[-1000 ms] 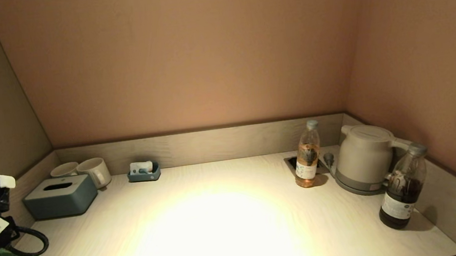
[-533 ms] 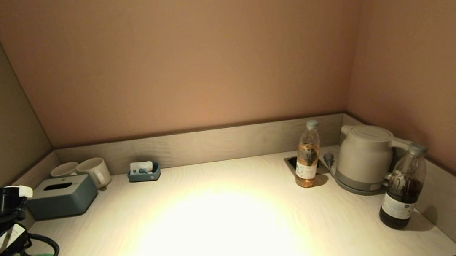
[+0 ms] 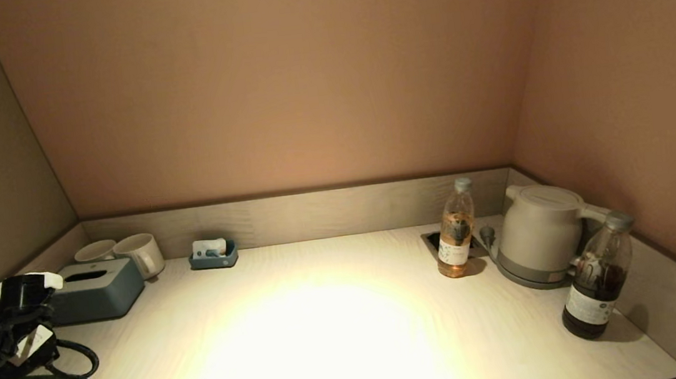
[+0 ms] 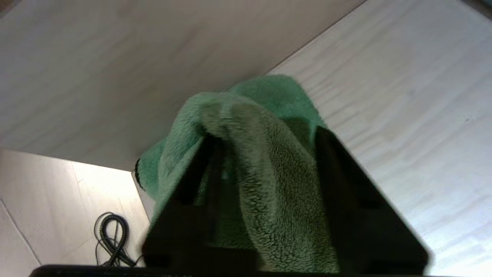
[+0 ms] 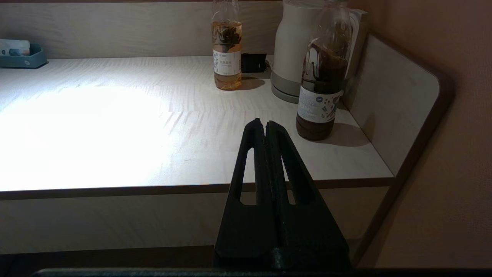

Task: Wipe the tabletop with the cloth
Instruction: Place the tablecloth

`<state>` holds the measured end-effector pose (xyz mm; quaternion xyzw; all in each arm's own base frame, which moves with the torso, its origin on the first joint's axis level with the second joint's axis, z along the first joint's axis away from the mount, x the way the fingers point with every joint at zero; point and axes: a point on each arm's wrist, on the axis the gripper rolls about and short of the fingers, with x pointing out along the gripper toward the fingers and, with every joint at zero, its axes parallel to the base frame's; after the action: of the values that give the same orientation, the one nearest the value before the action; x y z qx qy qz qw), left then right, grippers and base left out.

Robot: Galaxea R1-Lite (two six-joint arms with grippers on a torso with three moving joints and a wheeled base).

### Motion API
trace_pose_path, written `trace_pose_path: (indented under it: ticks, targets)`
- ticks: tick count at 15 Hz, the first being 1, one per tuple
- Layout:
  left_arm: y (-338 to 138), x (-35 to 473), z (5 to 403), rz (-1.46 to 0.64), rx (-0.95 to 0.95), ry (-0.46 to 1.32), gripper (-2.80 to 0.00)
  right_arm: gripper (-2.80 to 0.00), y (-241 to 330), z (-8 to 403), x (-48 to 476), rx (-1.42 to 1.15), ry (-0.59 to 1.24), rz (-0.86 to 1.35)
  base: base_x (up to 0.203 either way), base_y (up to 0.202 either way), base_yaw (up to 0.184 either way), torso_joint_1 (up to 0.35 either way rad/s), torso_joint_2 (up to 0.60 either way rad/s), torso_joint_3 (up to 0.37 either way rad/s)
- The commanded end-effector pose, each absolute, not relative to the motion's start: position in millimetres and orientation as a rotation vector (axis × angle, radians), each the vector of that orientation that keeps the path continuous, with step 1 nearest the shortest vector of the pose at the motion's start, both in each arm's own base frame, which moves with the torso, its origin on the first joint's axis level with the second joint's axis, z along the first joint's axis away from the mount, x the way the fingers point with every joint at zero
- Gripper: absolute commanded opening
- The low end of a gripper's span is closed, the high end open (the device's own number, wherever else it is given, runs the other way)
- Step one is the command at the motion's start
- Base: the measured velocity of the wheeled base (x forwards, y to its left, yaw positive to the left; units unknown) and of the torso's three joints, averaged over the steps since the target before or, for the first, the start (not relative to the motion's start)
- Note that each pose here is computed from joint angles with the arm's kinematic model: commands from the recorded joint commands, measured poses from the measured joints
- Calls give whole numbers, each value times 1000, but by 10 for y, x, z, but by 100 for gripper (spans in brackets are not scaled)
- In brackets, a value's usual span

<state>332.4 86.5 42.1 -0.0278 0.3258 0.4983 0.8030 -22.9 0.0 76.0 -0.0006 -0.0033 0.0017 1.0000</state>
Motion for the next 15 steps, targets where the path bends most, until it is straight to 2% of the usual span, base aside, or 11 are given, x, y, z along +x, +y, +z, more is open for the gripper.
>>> trace_pose_path:
  ticks: [1,5,7,9,12,15]
  targets:
    - [887,3427,549,1070,-76,639,0,-280,0,761,-228,-2,-6,5,0,0,0,0,0,0]
    - [764,3462,884,1027,-99,535,0,-280,0,761,-228,-2,-6,5,0,0,0,0,0,0]
    - [495,3411,1155,956,-105,464,0,-280,0,761,-228,-2,-6,5,0,0,0,0,0,0]
    - [362,3355,1220,933,-94,454,0,-280,0,761,-228,-2,-6,3,0,0,0,0,0,0]
    - [85,3008,1678,851,-108,354,0,-280,0,761,-228,-2,-6,5,0,0,0,0,0,0]
    - [-180,2490,2228,632,-104,249,0,-280,0,761,-228,-2,-6,5,0,0,0,0,0,0]
